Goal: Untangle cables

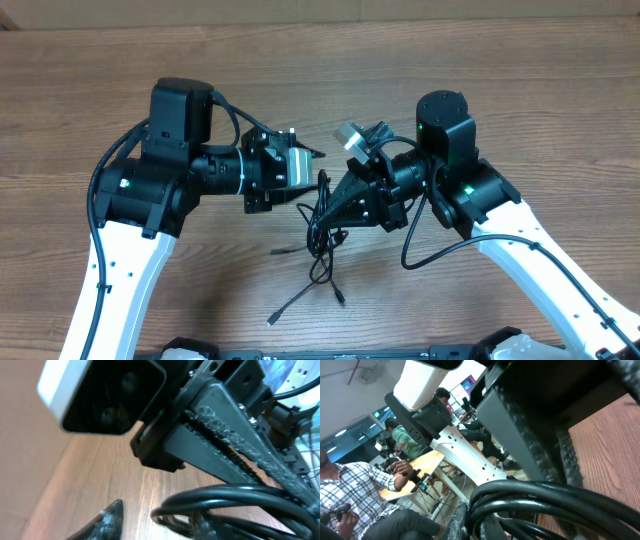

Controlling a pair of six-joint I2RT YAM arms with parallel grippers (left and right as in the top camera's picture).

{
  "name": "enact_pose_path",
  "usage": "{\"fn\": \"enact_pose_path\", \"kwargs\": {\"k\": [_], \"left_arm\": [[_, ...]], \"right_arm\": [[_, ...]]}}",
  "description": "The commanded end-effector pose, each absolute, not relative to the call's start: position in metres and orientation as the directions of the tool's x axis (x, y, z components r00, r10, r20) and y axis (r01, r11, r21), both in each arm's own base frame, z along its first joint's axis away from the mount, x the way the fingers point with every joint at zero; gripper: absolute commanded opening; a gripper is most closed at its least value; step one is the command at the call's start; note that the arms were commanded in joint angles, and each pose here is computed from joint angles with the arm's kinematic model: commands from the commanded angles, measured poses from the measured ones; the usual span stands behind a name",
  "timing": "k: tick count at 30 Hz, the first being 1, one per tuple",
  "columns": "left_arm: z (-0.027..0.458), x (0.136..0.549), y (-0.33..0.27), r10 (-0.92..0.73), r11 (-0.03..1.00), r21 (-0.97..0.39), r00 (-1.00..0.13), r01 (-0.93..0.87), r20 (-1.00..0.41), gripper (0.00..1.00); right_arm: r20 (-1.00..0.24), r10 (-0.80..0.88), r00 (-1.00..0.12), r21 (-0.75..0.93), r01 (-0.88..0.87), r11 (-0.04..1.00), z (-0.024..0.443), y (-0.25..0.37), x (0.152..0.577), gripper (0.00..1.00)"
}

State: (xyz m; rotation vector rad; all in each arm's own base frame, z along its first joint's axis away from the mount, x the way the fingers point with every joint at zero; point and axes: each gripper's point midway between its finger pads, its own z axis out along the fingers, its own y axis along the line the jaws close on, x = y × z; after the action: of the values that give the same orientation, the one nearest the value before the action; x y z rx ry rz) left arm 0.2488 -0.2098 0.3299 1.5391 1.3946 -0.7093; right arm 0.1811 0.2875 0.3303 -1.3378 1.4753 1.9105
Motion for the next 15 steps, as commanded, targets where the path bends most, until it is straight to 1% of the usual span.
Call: {"fn": "enact_pose_path", "kwargs": {"k": [1, 2, 3, 5, 8, 9, 10, 13, 14, 15], "left_arm": [[0.3344, 0.2425, -0.2123, 0.419, 0.027, 0.238, 0.205, 0.971, -0.884, 0.61], [0.3341, 0.2422, -0.2122, 0.42, 0.027, 0.235, 0.203, 0.972, -0.885, 0.71], [0.3341, 0.2422, -0.2121, 0.42, 0.026, 0.238, 0.205, 0.971, -0.884, 0.77], [0.3344, 0.242, -0.2123, 0.42, 0.001, 0.288, 0.261, 0.958, -0.869, 0.84], [0.3357, 0.2407, -0.2132, 0.406, -0.05, 0.382, 0.368, 0.923, -0.836, 0.84], [0.3381, 0.2386, -0.2148, 0.382, -0.078, 0.423, 0.42, 0.903, -0.823, 0.8], [0.3394, 0.2378, -0.2155, 0.371, -0.086, 0.436, 0.435, 0.896, -0.82, 0.78], [0.3407, 0.2373, -0.2161, 0.363, -0.089, 0.441, 0.441, 0.893, -0.821, 0.75], [0.3405, 0.2374, -0.216, 0.364, -0.089, 0.441, 0.441, 0.893, -0.82, 0.75], [0.3402, 0.2377, -0.2158, 0.366, -0.088, 0.44, 0.44, 0.894, -0.82, 0.74]], "right_arm": [[-0.865, -0.237, -0.443, 0.503, -0.759, -0.413, 0.3408, 0.2834, 0.1706, 0.04], [-0.865, -0.237, -0.443, 0.503, -0.759, -0.413, 0.3408, 0.2833, 0.1706, 0.04], [-0.864, -0.237, -0.444, 0.503, -0.759, -0.414, 0.3408, 0.2833, 0.1705, 0.04], [-0.856, -0.245, -0.456, 0.518, -0.75, -0.412, 0.341, 0.283, 0.17, 0.04], [-0.851, -0.249, -0.463, 0.525, -0.745, -0.41, 0.3412, 0.2831, 0.1701, 0.04], [-0.853, -0.247, -0.46, 0.523, -0.747, -0.411, 0.3414, 0.2831, 0.1701, 0.04], [-0.853, -0.247, -0.46, 0.522, -0.747, -0.411, 0.3415, 0.2831, 0.1701, 0.04], [-0.861, -0.241, -0.447, 0.508, -0.755, -0.415, 0.3426, 0.2832, 0.1704, 0.04], [-0.865, -0.238, -0.442, 0.502, -0.758, -0.417, 0.3431, 0.2833, 0.1705, 0.05], [-0.869, -0.234, -0.436, 0.495, -0.762, -0.418, 0.3437, 0.2831, 0.1709, 0.1]]}}
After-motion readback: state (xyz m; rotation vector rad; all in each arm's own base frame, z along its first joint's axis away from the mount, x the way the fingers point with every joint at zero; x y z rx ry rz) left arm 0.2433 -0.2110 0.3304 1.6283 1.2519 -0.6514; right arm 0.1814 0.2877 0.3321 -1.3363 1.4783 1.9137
